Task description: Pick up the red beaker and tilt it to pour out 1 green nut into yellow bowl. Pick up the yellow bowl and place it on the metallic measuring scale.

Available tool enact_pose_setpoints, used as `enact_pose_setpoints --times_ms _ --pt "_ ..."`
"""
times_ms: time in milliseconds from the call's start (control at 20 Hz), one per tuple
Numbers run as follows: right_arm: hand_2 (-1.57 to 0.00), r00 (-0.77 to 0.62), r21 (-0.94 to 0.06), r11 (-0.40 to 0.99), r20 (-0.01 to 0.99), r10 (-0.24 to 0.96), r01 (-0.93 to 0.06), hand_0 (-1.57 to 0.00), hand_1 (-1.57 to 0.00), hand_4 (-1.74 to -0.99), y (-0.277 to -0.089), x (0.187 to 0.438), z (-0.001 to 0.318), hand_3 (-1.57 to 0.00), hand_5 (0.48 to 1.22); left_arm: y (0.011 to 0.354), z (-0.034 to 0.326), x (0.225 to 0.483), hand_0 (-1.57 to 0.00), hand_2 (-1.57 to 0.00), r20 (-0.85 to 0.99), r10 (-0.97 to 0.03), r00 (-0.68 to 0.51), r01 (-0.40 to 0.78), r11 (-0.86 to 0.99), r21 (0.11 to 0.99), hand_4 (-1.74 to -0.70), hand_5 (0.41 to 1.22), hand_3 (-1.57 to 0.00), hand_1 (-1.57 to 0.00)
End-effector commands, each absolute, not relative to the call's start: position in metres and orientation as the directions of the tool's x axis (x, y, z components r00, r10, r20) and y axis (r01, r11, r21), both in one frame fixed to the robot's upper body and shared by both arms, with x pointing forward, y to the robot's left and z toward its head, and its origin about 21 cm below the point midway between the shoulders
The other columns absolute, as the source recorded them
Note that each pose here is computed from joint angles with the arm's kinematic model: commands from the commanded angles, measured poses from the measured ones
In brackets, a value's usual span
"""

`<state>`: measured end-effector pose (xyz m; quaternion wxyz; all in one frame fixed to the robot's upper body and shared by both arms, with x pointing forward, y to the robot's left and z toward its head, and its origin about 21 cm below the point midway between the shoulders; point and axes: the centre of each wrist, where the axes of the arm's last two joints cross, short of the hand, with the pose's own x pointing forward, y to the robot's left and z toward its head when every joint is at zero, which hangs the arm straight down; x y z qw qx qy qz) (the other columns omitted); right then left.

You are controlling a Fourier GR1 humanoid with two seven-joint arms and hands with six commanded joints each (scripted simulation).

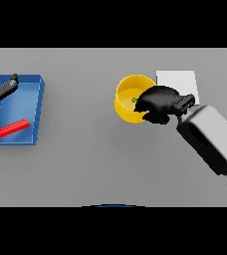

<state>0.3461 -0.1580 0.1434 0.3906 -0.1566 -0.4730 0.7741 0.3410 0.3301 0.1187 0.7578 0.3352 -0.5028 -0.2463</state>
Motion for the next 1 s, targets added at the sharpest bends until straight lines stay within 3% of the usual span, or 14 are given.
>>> enact_pose_setpoints --times_ms 0,200,400,800,950 --pt "-1.56 -0.655 -0.861 -0.253 0.117 0.746 -0.441 -1.57 -1.57 -1.719 -0.163 0.346 0.149 -1.24 1.220 0.327 0.119 0.342 0.00 0.00 0.592 -0.717 0.369 0.033 0.647 0.762 -0.80 0.723 0.00 0.00" --pt "-1.57 -0.626 -0.892 -0.243 0.056 0.778 -0.381 -1.57 -1.57 -1.720 -0.178 0.364 0.161 -1.33 1.221 0.332 0.125 0.340 0.00 0.00 0.598 -0.712 0.369 0.016 0.648 0.762 -0.81 0.741 0.00 0.00" --pt "-1.57 -0.555 -0.907 -0.202 0.040 0.831 -0.368 -1.57 -1.57 -1.720 -0.208 0.384 0.166 -1.24 1.221 0.327 0.128 0.337 0.00 0.00 0.584 -0.719 0.378 0.026 0.639 0.769 -0.80 0.735 0.00 0.00" --pt "-1.57 -0.404 -0.907 -0.112 0.069 0.912 -0.407 -1.57 -1.57 -1.720 -0.252 0.414 0.146 -1.17 1.221 0.327 0.130 0.333 0.00 0.00 0.577 -0.706 0.410 0.021 0.640 0.768 -0.83 0.774 0.00 0.00" --pt "-1.57 -0.365 -0.899 -0.086 0.085 0.927 -0.429 -1.57 -1.57 -1.722 -0.266 0.421 0.132 -1.23 1.221 0.326 0.130 0.335 0.00 0.00 0.574 -0.704 0.419 0.020 0.639 0.769 -0.82 0.763 0.00 0.00"
